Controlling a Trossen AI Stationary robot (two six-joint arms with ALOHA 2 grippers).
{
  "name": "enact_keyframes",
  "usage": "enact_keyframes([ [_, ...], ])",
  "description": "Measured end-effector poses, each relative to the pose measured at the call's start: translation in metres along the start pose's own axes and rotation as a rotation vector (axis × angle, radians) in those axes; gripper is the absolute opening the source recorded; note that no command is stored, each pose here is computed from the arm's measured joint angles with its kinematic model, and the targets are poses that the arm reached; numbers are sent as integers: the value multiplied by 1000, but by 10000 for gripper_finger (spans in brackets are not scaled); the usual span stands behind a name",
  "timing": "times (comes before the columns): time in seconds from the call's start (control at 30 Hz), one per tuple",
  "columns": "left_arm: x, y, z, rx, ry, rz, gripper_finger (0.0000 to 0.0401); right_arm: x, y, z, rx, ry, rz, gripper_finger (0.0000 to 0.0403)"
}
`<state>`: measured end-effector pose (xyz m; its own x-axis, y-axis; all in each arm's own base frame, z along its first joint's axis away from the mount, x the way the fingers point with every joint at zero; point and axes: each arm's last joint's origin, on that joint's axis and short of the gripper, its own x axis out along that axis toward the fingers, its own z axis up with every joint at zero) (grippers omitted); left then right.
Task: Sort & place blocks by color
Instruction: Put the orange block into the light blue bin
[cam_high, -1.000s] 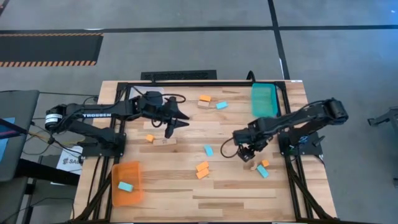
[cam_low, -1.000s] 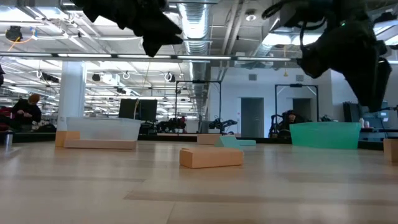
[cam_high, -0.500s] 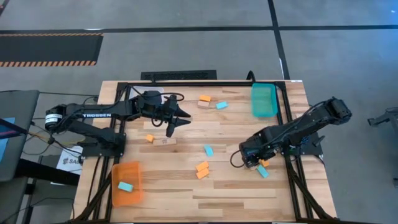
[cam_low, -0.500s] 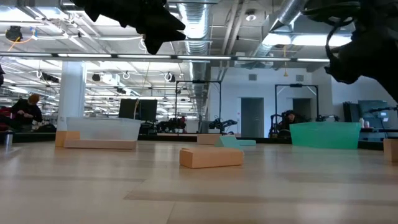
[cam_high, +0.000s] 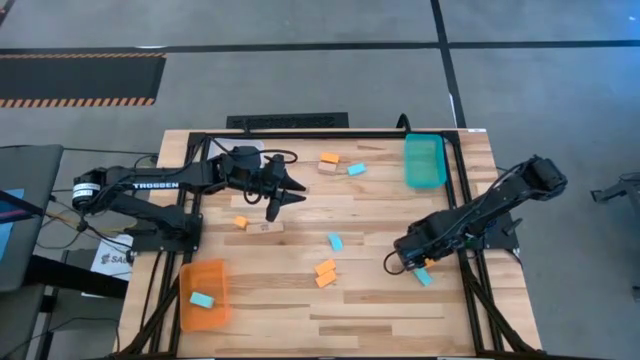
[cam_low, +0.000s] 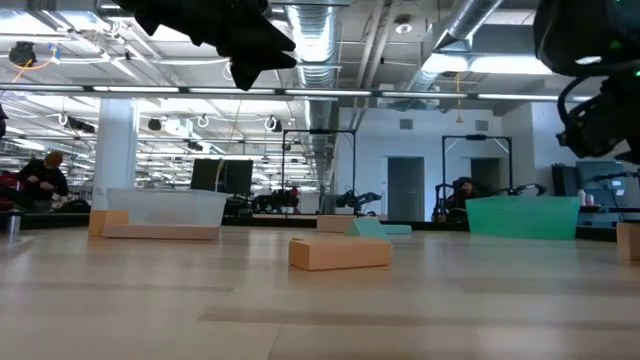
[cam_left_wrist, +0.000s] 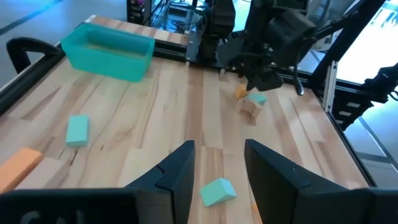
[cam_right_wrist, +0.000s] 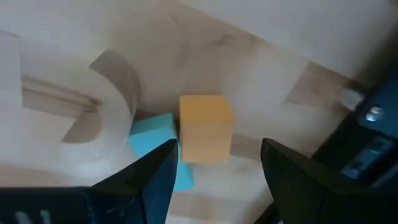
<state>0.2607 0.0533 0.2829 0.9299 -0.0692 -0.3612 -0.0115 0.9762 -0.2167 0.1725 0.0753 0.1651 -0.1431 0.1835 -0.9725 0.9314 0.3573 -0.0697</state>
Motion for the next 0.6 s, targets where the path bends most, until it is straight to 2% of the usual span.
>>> enact_keyframes([
  [0.17,0,-1,0,-21,4,-25,127,10,-4,3,16,-3,0,254],
  [0.43,0,-1,-3,-31,34,-24,127,32,-3,7,-16,-2,124,254],
  [0.6,0,-1,-3,-32,37,-24,127,34,-3,8,-15,1,134,244],
])
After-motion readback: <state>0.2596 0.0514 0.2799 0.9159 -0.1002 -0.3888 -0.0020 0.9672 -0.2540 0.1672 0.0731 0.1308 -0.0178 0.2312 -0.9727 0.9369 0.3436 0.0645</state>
